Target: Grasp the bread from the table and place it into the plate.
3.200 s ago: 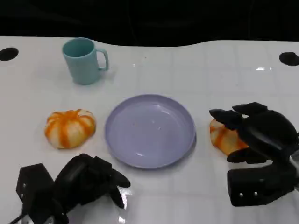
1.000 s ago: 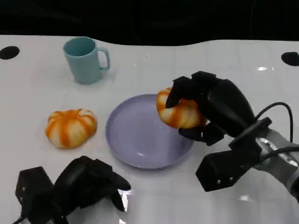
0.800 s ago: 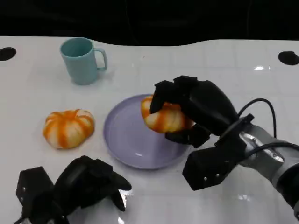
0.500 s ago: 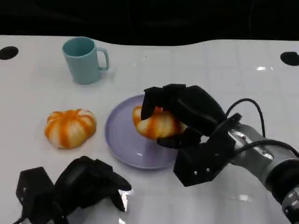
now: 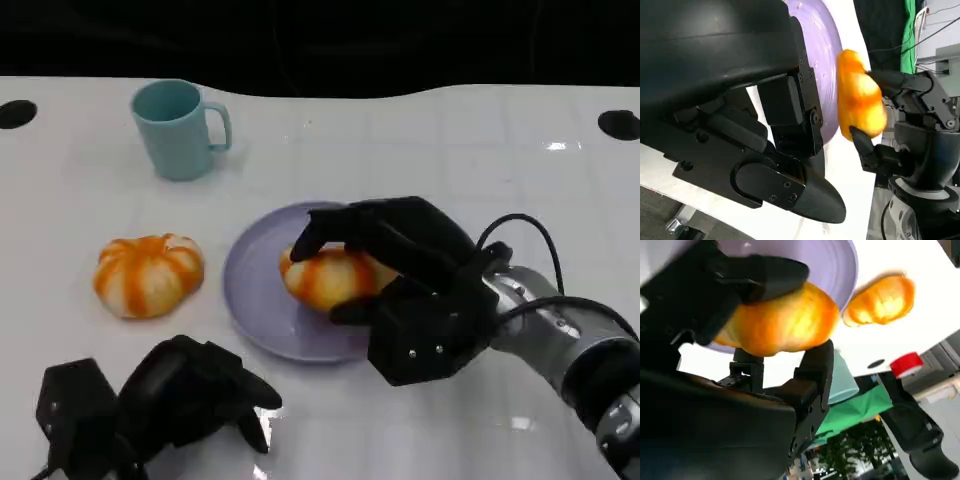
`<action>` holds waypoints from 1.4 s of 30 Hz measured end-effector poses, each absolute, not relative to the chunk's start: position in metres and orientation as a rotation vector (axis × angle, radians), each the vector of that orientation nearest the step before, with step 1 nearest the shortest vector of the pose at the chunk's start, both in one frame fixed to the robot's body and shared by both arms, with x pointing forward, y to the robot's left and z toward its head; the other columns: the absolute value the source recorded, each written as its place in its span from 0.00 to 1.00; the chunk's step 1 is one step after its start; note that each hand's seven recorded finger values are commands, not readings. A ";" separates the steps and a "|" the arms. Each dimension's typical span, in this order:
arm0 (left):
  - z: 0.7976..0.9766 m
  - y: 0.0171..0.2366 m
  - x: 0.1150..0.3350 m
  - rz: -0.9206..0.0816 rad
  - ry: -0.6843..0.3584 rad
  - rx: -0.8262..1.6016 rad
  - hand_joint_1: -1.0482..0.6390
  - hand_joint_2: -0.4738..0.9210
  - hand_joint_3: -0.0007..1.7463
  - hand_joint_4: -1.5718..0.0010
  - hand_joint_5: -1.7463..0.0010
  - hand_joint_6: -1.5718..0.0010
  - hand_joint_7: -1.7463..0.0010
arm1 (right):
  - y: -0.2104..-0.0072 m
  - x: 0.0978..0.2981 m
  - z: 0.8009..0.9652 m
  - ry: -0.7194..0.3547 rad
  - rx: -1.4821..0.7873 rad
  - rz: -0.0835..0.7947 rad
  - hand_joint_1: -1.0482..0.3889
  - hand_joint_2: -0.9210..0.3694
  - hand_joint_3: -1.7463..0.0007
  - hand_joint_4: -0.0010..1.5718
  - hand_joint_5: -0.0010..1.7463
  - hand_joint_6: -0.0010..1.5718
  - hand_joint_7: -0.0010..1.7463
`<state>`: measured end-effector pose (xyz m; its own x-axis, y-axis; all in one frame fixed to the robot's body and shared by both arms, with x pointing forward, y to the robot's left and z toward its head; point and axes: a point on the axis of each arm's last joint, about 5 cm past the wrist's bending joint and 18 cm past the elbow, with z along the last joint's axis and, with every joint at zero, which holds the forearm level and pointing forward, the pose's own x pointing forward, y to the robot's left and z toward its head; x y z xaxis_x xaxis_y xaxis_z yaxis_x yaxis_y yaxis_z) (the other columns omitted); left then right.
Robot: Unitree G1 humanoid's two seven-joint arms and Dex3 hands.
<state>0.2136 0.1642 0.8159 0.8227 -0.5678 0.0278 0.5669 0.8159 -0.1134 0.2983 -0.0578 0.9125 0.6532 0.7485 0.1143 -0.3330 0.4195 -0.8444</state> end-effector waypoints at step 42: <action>0.818 0.162 0.214 -0.608 -0.007 -0.124 0.00 1.00 0.04 0.15 0.52 0.00 0.95 | -0.120 0.237 0.903 -0.558 -0.481 0.571 0.34 0.00 0.79 0.44 0.98 0.40 0.77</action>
<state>0.2143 0.1618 0.8177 0.8212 -0.5691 0.0425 0.5699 0.8138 -0.1140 0.2366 -0.1205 0.9034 0.7037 0.6165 0.3532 -0.3671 0.7411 -0.5622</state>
